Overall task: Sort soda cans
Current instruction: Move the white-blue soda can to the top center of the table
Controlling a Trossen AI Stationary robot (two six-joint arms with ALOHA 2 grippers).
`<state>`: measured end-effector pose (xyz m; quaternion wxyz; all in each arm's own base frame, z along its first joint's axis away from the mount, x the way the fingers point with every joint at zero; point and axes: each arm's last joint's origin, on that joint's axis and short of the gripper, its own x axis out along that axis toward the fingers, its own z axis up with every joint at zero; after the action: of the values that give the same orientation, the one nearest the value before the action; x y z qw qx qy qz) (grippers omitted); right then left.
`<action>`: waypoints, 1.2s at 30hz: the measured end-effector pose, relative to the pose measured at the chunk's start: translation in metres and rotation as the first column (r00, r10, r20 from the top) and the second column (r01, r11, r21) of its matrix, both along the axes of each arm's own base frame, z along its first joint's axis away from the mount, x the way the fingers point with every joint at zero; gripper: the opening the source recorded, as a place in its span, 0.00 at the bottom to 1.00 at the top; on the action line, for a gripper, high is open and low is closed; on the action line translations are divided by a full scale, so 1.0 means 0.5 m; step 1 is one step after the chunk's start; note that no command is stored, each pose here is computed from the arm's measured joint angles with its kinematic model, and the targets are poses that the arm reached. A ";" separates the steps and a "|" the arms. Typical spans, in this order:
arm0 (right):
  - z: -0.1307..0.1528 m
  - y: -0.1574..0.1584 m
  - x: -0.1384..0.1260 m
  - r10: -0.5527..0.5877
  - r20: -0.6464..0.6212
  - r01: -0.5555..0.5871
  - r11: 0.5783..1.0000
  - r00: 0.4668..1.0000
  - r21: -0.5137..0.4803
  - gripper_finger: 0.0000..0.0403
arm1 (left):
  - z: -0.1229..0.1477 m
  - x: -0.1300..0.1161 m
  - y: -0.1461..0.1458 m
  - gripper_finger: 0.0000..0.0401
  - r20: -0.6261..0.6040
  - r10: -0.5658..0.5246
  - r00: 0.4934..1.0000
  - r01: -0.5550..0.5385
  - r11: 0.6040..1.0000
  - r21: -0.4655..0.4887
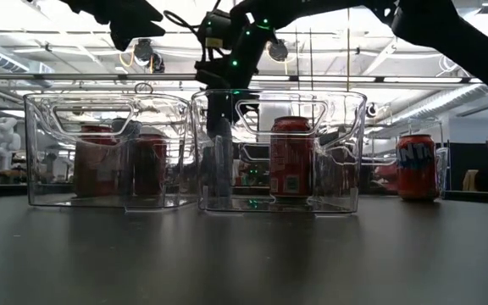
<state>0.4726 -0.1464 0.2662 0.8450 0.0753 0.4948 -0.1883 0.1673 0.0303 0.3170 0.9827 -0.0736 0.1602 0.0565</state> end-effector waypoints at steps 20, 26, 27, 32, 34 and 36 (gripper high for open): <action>0.006 0.003 -0.004 -0.026 0.003 0.026 0.999 1.000 0.019 0.72 | 0.000 0.000 0.000 0.42 0.000 -0.004 1.000 0.004 1.000 -0.001; 0.006 0.003 -0.004 -0.019 0.001 0.019 1.000 1.000 0.016 0.72 | 0.000 0.000 0.000 0.42 0.000 -0.004 1.000 0.004 1.000 -0.001; 0.006 0.003 -0.004 -0.019 0.001 0.019 1.000 1.000 0.016 0.72 | 0.000 0.000 0.000 0.42 0.000 -0.004 1.000 0.004 1.000 -0.001; 0.006 0.004 -0.005 -0.008 -0.001 0.008 1.000 1.000 0.015 0.76 | 0.000 0.000 0.000 0.42 0.000 -0.004 1.000 0.004 1.000 -0.001; 0.006 0.004 -0.005 -0.008 -0.002 0.008 1.000 1.000 0.015 0.78 | 0.000 0.000 0.000 0.42 0.000 -0.003 1.000 0.003 1.000 -0.001; 0.006 0.004 -0.005 -0.008 -0.002 0.008 1.000 1.000 0.015 0.82 | 0.000 0.000 0.000 0.42 0.000 -0.003 1.000 0.003 1.000 -0.001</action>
<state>0.4702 -0.1445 0.2694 0.8433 0.0834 0.4965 -0.1879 0.1673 0.0303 0.3170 0.9828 -0.0738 0.1603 0.0547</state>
